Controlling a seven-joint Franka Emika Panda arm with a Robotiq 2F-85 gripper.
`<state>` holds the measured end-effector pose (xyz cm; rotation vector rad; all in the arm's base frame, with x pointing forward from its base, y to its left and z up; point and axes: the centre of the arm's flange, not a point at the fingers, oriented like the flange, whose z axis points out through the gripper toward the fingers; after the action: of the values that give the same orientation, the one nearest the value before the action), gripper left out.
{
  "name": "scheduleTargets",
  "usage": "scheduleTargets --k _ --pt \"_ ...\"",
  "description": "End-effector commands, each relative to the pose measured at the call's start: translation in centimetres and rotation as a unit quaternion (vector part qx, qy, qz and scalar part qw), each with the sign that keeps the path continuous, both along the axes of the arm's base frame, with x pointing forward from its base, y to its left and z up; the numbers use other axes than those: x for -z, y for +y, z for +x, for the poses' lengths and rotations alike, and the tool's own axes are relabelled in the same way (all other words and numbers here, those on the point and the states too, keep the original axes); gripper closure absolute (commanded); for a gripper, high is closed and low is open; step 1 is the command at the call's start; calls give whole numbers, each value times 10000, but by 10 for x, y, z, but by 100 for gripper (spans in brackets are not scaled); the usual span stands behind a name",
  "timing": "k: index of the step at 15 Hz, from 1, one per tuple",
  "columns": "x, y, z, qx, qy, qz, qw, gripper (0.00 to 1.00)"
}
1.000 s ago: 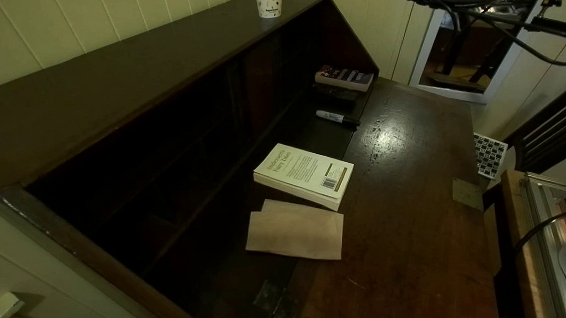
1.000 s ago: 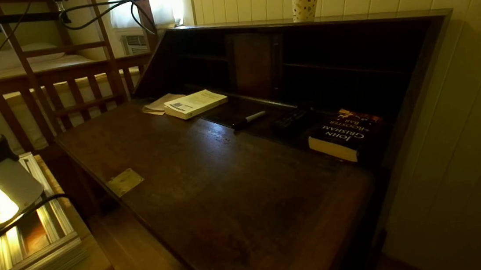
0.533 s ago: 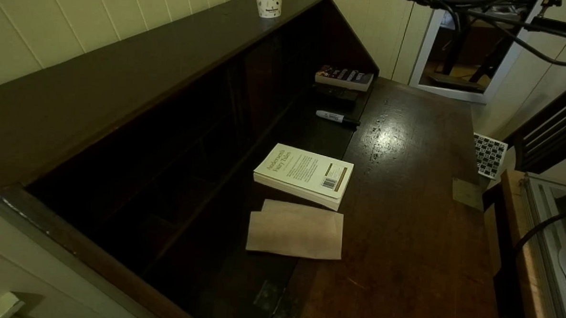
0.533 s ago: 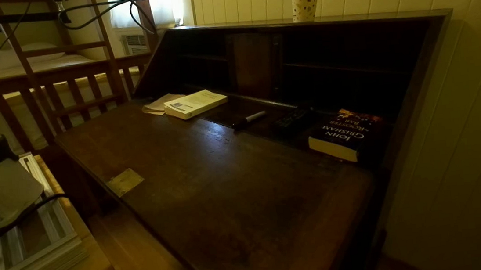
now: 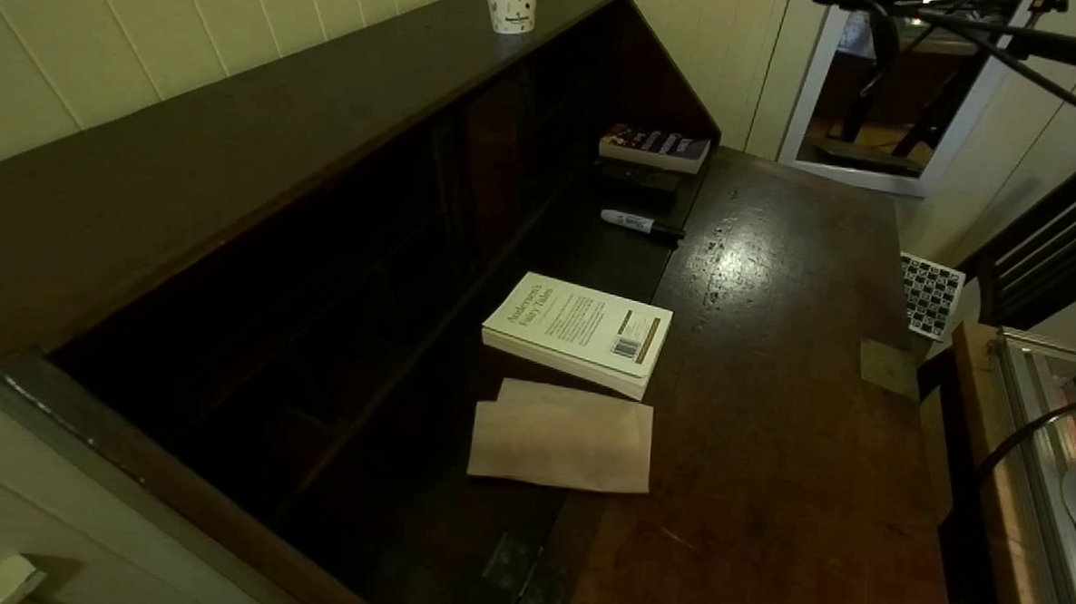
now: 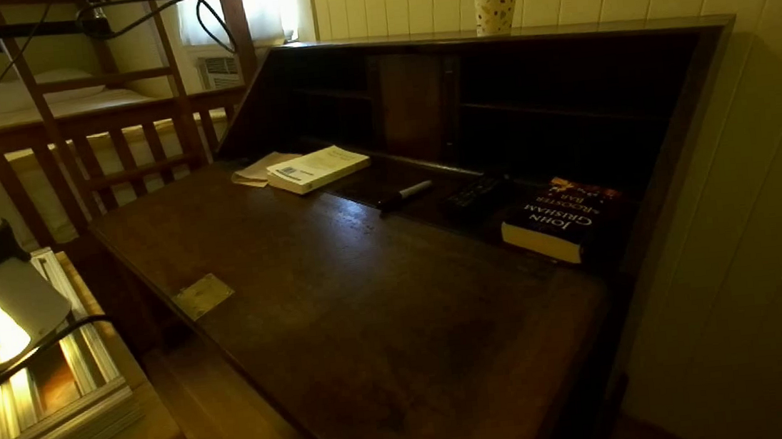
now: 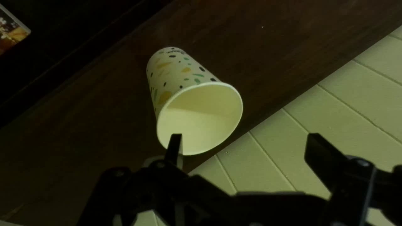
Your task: Move the cup from the desk to the cabinet top
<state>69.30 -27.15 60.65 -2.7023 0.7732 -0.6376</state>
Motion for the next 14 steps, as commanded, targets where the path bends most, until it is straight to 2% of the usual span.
scheduleTargets --k 1,5,10,11,14 --pt "-1 15 -42 179 305 -135 9993 0" --pt "-12 11 -59 151 672 -544 9961 0" --pt "-13 10 -72 14 848 -753 9935 0" --pt "-18 -1 -49 78 699 -611 9957 0" --pt "-17 1 -53 52 751 -634 9951 0"
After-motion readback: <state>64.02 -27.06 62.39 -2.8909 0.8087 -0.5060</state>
